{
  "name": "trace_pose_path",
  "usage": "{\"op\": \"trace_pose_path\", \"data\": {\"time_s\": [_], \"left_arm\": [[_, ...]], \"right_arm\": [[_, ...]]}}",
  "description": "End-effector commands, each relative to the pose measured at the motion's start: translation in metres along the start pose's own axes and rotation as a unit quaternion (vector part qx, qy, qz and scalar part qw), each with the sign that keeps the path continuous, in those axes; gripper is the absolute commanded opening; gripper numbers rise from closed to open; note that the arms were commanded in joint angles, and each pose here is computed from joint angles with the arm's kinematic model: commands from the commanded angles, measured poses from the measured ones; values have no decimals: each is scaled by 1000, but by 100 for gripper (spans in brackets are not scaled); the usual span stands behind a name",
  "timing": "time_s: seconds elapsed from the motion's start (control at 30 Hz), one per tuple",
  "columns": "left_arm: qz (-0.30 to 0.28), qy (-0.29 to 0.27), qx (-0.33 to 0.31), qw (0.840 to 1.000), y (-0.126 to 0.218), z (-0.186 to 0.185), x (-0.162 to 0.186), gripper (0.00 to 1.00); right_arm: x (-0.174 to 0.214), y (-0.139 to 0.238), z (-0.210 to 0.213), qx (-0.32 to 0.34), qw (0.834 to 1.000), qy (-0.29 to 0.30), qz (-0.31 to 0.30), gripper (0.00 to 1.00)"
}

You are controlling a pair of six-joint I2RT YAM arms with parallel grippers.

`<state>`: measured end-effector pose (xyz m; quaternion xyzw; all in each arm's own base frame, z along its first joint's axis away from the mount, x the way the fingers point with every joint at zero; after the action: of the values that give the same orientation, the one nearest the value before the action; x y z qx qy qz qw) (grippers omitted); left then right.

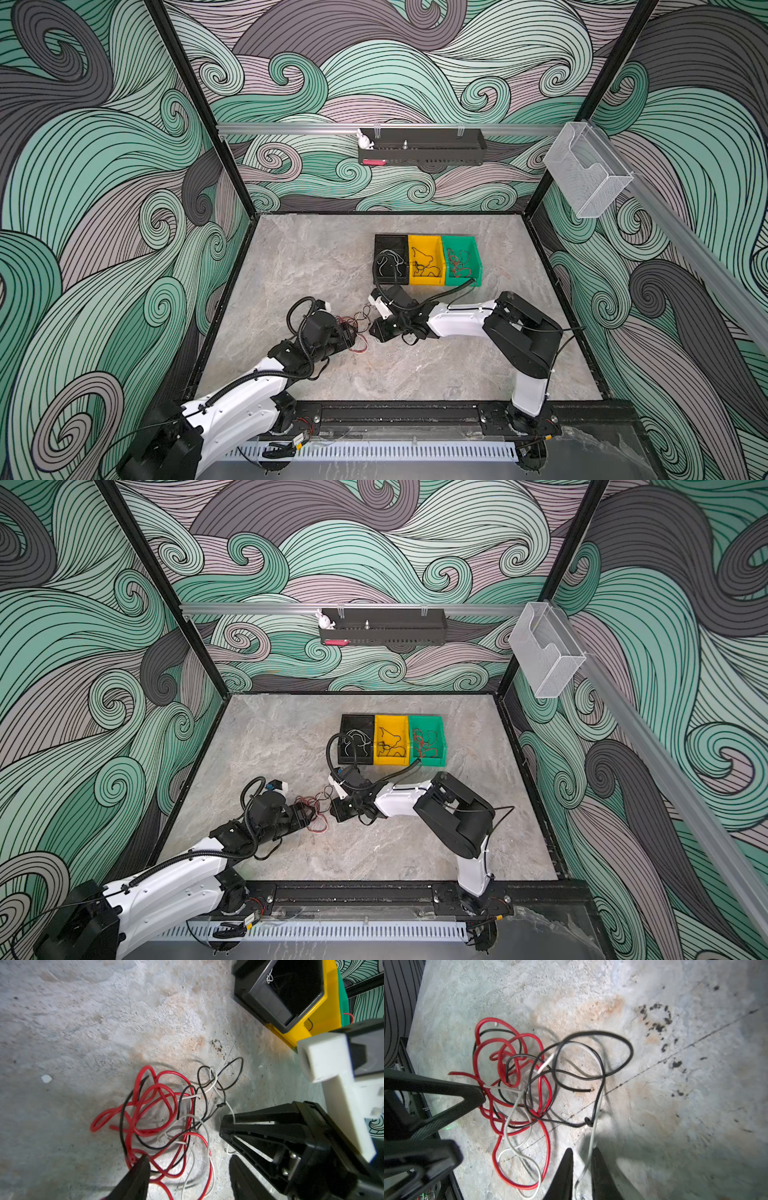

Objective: Untangle the cables
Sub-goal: 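Grasp the white wire beside the left gripper with the right gripper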

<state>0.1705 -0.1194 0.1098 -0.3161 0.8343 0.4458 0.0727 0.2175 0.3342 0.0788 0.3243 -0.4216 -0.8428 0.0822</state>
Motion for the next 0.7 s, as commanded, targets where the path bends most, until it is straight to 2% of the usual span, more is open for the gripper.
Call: {"op": "trace_pose_path", "data": {"time_s": [0.0,0.1,0.43,0.6,0.67], "left_arm": [[-3,5,6,1000,-2,-2,-2,64],[0,6,10,1000,-5,-4,-2,64],[22,-2,-8,1000,-22,-7,-2,66],[44,-7,-22,999,-35,-8,-1,63],[54,-9,-28,998,-39,-8,0,58]], "right_arm": [[4,-4,-1,5,1000,-3,9,10],[4,-2,1,0,1000,-2,6,4],[7,18,18,-73,997,-2,-12,3],[9,31,23,-87,996,1,-22,3],[10,37,25,-89,996,4,-26,2]]}}
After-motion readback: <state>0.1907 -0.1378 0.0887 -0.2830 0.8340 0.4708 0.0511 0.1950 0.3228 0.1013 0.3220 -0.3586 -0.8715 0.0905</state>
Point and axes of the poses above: each gripper's point midway between its finger pads, its own y axis back along the fingers, its own z axis along the line the jaws close on, x = y × z, the point moved 8 cm from there along y, back along the fingers, and after that the axes turned 4 degrees about y, right-handed, at the moved point
